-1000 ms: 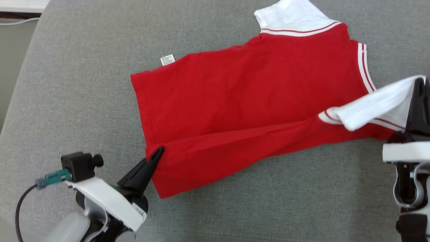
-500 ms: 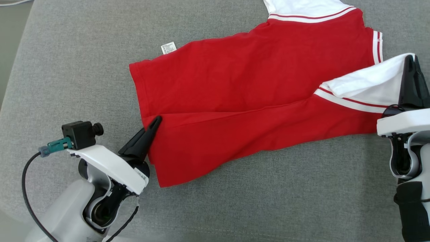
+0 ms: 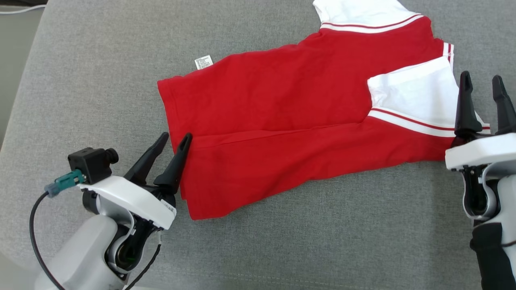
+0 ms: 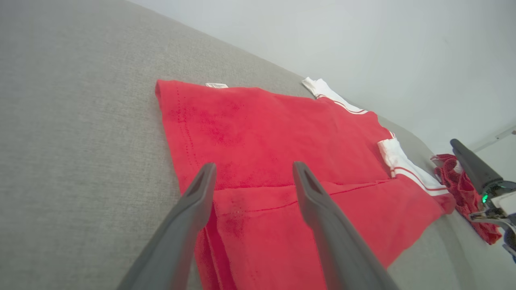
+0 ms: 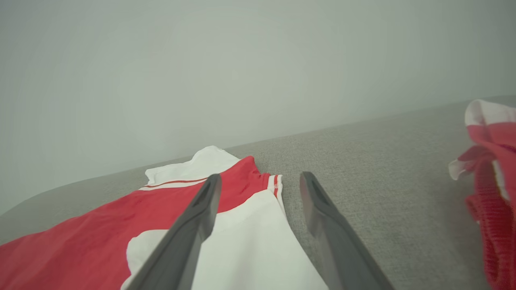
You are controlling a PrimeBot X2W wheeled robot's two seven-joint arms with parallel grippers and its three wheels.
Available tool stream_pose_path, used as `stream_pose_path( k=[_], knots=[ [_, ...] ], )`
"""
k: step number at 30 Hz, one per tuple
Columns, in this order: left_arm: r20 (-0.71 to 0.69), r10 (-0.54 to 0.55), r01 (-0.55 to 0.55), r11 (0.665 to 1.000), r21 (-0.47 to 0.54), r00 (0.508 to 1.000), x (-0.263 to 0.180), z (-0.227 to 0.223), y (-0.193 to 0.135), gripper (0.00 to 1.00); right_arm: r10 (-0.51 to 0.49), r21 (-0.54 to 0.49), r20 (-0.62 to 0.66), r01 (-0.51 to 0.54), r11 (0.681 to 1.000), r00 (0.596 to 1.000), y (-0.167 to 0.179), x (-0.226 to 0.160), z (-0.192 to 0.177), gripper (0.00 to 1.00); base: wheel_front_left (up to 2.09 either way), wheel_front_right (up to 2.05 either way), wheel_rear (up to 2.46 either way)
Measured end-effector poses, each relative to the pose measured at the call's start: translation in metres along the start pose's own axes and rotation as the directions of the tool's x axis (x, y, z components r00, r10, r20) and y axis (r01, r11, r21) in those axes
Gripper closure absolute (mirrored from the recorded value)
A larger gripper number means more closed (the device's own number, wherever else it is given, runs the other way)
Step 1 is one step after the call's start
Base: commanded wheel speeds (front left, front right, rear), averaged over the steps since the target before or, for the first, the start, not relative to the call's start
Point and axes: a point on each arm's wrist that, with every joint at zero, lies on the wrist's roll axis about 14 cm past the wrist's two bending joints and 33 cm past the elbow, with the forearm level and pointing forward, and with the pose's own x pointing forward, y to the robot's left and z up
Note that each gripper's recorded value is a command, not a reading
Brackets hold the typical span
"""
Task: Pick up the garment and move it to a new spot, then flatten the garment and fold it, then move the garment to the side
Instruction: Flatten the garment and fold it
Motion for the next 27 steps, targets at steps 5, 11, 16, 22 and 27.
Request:
stream_pose_path(
  k=[5, 11, 16, 22, 27],
  knots=[
    [0.071, 0.074, -0.082, 0.991, 0.107, 0.995, -0.017, 0.01, 0.006, 0.0, 0.024, -0.051, 0.023, -0.022, 0.998, 0.999, 0.004, -0.02, 0.01, 0.0, 0.0, 0.0, 0.0],
    [0.141, 0.141, -0.167, 0.966, 0.199, 0.98, -0.046, 0.016, 0.003, 0.0, 0.051, -0.148, 0.053, -0.042, 0.988, 0.997, 0.014, -0.055, 0.021, 0.0, 0.0, 0.0, 0.0],
    [0.184, 0.179, -0.221, 0.945, 0.243, 0.967, -0.072, 0.019, -0.002, 0.0, 0.054, -0.183, 0.037, -0.046, 0.982, 0.998, 0.02, -0.088, 0.018, 0.0, 0.0, 0.0, 0.0],
    [0.204, 0.211, -0.26, 0.933, 0.251, 0.956, -0.098, 0.014, -0.008, 0.0, 0.028, -0.205, 0.038, -0.02, 0.979, 0.999, 0.017, -0.122, 0.021, 0.0, 0.0, 0.0, 0.0],
    [0.191, 0.219, -0.262, 0.934, 0.243, 0.957, -0.113, 0.006, -0.016, 0.0, 0.009, -0.211, 0.031, -0.003, 0.978, 0.999, 0.017, -0.147, 0.022, 0.0, 0.0, 0.0, 0.0]
  ],
)
